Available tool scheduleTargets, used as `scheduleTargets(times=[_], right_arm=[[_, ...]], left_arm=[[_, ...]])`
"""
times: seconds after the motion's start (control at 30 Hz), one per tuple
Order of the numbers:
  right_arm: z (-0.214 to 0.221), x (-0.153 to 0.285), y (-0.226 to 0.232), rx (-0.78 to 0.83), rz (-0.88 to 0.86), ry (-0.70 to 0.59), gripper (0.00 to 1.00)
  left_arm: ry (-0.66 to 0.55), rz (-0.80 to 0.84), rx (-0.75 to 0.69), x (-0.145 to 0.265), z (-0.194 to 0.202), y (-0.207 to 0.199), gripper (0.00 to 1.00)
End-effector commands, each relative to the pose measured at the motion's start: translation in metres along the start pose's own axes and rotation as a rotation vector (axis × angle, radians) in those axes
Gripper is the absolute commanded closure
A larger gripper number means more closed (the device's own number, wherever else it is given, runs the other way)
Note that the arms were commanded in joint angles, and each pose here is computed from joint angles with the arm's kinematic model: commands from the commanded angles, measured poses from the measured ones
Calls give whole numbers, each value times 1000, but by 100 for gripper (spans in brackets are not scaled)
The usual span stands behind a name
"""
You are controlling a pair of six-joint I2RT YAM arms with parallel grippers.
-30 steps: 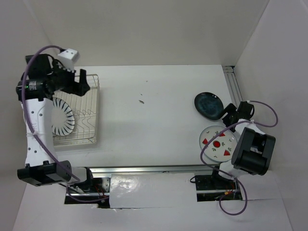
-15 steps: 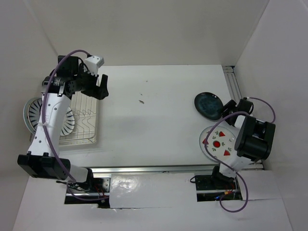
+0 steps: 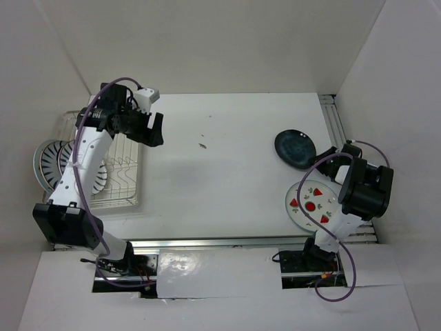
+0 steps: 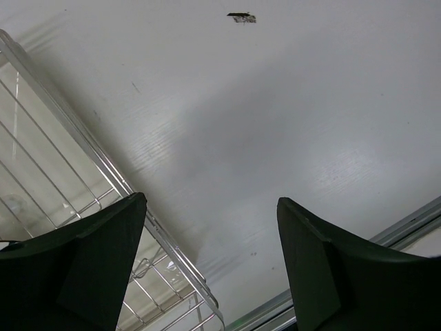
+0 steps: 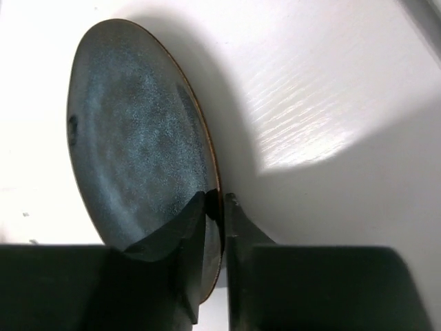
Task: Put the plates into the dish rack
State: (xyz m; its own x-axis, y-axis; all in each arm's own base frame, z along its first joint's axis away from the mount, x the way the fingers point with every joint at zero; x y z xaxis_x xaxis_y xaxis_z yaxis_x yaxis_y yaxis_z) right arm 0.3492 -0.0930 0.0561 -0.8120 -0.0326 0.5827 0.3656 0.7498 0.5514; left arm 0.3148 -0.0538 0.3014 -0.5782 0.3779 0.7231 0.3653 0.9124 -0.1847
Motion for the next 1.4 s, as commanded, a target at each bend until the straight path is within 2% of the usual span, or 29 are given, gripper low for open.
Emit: scheduleTargets(times=[0.0,0.1,0.17,0.37,0.7,0.87,0.97,1.37], right_arm=[[27,-3,-6,-27,-21,102,84],[25,0,3,-21,-87,111,100],[14,4,15,10,-153,71,100],[-3,21,52,11,-387,55,100],[-15,43,141,35,-751,55,100],[6,46,195,89,-878,134,100],[22,44,224,130,-924,174,100],[67,62,298,178,-1095,236,100]], left_arm=[[-19,56,10,-9,-3,-6,11],[1,113,12,-18,-2,-12,11],[13,132,9,-24,-3,-15,11],[40,130,9,-41,-11,-15,11],[70,317,26,-73,-32,-35,11],[107,391,61,-90,-32,-44,10],[89,419,43,-100,-36,-56,6],[125,451,104,-136,-25,-61,2]])
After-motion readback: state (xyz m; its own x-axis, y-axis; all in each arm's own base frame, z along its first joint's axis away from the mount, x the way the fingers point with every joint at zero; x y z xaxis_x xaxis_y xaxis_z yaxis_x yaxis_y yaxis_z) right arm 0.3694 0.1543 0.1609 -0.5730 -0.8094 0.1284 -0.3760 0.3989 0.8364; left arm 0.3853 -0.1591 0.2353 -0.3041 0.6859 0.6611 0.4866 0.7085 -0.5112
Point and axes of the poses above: each gripper's point midway between its finger pads, its own x axis back along the fingers, its own y axis along the line the jaws close on, z = x × y, the point moved 6 cm from there along x, back along the fingers, and after that the axes turned 7 degrees about x, right-handed, at the moved point
